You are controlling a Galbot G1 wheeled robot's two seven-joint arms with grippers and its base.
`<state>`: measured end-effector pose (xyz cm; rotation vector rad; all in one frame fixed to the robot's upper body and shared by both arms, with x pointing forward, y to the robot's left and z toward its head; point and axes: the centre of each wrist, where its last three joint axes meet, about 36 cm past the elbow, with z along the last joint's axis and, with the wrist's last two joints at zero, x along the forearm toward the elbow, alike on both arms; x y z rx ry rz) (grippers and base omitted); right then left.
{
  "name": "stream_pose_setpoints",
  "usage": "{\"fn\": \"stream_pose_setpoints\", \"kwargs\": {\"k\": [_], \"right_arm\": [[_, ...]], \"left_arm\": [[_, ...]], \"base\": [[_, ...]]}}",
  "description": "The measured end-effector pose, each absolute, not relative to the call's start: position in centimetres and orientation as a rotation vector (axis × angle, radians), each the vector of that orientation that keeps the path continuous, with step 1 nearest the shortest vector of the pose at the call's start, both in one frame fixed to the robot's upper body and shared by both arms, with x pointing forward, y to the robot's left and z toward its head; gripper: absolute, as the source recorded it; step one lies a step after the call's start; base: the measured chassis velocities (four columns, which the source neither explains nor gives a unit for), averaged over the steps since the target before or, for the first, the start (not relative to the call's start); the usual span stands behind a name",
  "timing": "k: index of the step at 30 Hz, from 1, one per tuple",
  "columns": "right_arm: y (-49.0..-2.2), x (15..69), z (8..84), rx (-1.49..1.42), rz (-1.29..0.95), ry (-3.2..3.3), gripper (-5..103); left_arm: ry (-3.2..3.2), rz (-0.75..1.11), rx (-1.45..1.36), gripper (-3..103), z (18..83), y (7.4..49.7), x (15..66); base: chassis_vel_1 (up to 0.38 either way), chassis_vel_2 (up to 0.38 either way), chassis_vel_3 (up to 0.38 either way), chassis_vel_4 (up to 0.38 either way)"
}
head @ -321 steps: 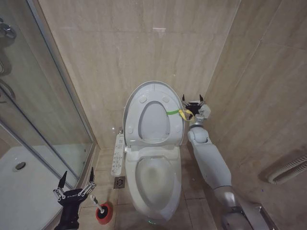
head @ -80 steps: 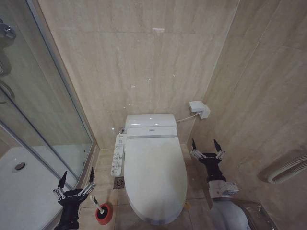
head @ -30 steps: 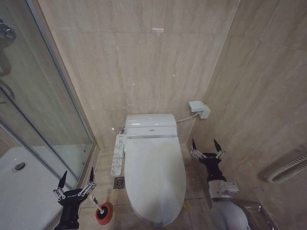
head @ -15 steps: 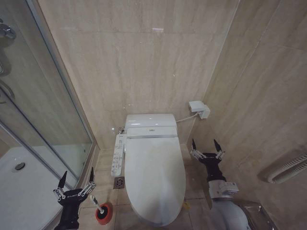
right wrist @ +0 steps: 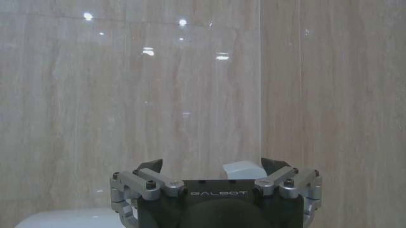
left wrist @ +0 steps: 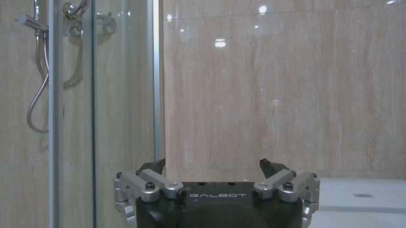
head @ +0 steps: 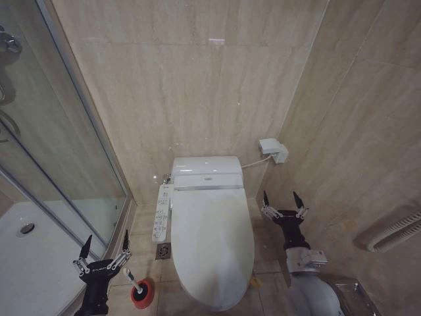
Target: Open the toilet lid, clean the toilet bowl with a toilet brush, close the toilet lid, and flush.
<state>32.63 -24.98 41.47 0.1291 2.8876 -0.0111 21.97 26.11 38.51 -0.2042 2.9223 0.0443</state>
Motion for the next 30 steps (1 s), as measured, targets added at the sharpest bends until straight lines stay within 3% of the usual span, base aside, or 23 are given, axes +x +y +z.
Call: {"fn": "stream_pose_setpoints", "kwargs": {"k": [30], "right_arm": [[-24.99,32.63,41.47,0.129,-0.011,2.888,100]], "left_arm": [[2.922,0.044,-0.204,97,38.51,26.11,21.97]], "base": [[0.000,0.000,0.000,0.000]]}}
